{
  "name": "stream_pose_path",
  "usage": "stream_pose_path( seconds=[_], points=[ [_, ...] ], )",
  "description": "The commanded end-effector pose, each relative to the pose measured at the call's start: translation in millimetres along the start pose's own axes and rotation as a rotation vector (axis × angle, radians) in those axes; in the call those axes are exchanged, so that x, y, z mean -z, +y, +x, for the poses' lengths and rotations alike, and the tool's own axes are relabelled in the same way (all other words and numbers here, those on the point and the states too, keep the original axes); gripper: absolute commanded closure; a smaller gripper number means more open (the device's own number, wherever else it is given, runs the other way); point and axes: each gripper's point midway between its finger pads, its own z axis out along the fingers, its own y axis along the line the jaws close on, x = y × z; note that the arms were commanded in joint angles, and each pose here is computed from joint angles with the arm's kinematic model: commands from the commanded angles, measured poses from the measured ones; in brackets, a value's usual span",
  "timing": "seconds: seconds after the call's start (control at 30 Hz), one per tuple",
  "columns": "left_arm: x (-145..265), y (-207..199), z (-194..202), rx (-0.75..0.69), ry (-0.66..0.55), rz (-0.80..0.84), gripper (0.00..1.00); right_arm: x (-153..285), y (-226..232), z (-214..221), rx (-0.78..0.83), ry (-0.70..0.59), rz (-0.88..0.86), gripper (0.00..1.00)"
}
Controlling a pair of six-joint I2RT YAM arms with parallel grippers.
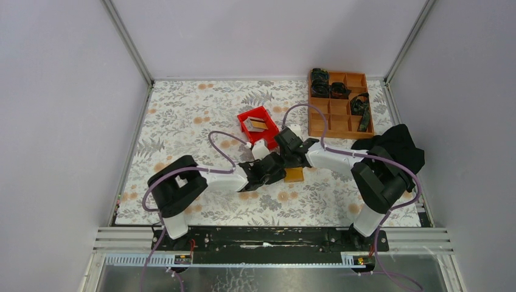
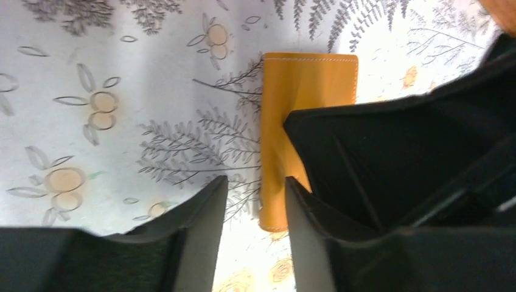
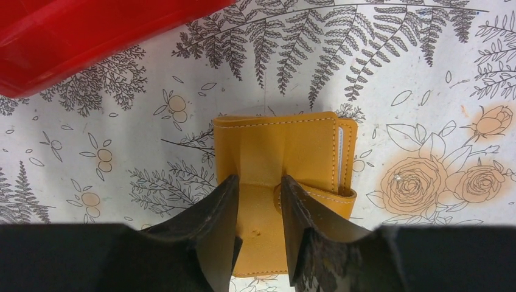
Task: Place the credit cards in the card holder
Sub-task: Close the card holder at the center of the board, then reset both arms
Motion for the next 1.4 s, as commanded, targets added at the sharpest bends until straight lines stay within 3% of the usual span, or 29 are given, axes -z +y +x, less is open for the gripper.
stream_pose_path(
  seconds=[0.0, 0.2, 0.73, 0.93, 1.1, 1.27, 1.37],
  points=[
    [22, 118, 20, -0.284, 0.082, -0.379, 0.47, 0, 24, 14, -0.028, 0.054, -0.093, 0.60],
    [35, 88, -6, -0.313, -0.002, -0.301, 0.38, 15, 30, -10, -0.052, -0.022, -0.121, 0.59],
    [111, 55, -82, -0.296, -0.277, -0.200, 0.27, 73, 17, -71, -0.034, -0.232, -0.086, 0.50],
    [146, 42, -122, -0.284, -0.446, -0.157, 0.23, 93, -12, -73, -0.033, -0.328, -0.022, 0.37],
    [164, 42, -143, -0.301, -0.538, -0.170, 0.18, 116, -43, -79, -0.094, -0.420, 0.072, 0.20],
    [179, 49, -158, -0.275, -0.616, -0.199, 0.02, 125, -79, -67, -0.177, -0.397, 0.252, 0.12],
    [187, 56, -163, -0.283, -0.644, -0.213, 0.00, 130, -96, -53, -0.188, -0.364, 0.325, 0.11]
  ],
)
